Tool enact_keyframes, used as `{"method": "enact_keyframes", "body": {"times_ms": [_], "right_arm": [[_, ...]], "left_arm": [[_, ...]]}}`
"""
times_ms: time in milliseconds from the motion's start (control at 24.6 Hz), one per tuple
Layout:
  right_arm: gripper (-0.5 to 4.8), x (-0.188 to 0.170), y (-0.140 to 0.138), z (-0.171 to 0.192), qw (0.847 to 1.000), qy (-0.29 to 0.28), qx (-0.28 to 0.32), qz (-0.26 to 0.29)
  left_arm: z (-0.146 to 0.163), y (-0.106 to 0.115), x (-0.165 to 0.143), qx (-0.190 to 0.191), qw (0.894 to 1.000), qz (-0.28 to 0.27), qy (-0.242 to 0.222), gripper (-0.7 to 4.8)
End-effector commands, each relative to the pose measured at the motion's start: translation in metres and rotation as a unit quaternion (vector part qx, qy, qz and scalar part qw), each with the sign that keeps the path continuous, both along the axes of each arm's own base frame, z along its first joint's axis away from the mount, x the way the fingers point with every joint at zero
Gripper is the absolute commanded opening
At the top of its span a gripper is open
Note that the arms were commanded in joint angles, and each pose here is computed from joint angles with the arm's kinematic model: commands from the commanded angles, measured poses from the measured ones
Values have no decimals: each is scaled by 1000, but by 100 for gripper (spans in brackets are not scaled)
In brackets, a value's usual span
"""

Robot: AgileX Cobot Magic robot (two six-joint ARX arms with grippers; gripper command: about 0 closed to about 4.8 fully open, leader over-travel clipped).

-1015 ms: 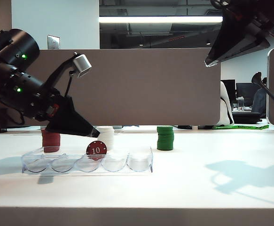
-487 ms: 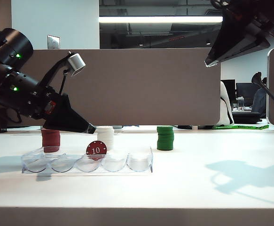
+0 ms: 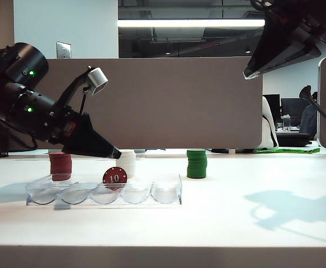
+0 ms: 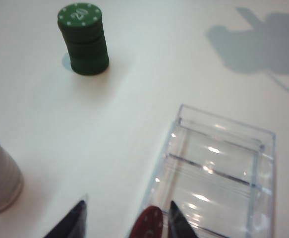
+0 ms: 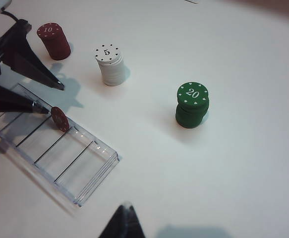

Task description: Pick up the chip in the box and place it on the pile of chips with the same color.

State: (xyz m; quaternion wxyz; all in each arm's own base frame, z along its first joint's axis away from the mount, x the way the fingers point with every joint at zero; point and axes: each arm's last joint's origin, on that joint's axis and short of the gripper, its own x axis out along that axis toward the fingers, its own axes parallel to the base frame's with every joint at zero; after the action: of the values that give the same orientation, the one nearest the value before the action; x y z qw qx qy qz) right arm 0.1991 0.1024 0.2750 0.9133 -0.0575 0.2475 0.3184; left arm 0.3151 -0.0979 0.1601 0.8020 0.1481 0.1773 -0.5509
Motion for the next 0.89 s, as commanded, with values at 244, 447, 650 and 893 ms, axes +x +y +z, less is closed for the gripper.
{"method": "enact_keyframes", "body": {"times_ms": [244, 447, 650, 893], "right_arm": [[-6, 0, 0, 3, 1000, -8, 4, 3], [-6, 0, 0, 3, 1000, -7, 4, 3], [-6, 0, 0, 3, 1000, -7, 4, 3], [-6, 0, 0, 3, 1000, -7, 4, 3]], "left_arm": [[-2, 0, -2, 4, 1000, -10, 18, 210], [-2, 0, -2, 7, 1000, -11, 19, 210], [-5, 0, -2, 8, 1000, -11, 21, 209], [-11, -1, 0, 9, 999, -12, 31, 209]]}}
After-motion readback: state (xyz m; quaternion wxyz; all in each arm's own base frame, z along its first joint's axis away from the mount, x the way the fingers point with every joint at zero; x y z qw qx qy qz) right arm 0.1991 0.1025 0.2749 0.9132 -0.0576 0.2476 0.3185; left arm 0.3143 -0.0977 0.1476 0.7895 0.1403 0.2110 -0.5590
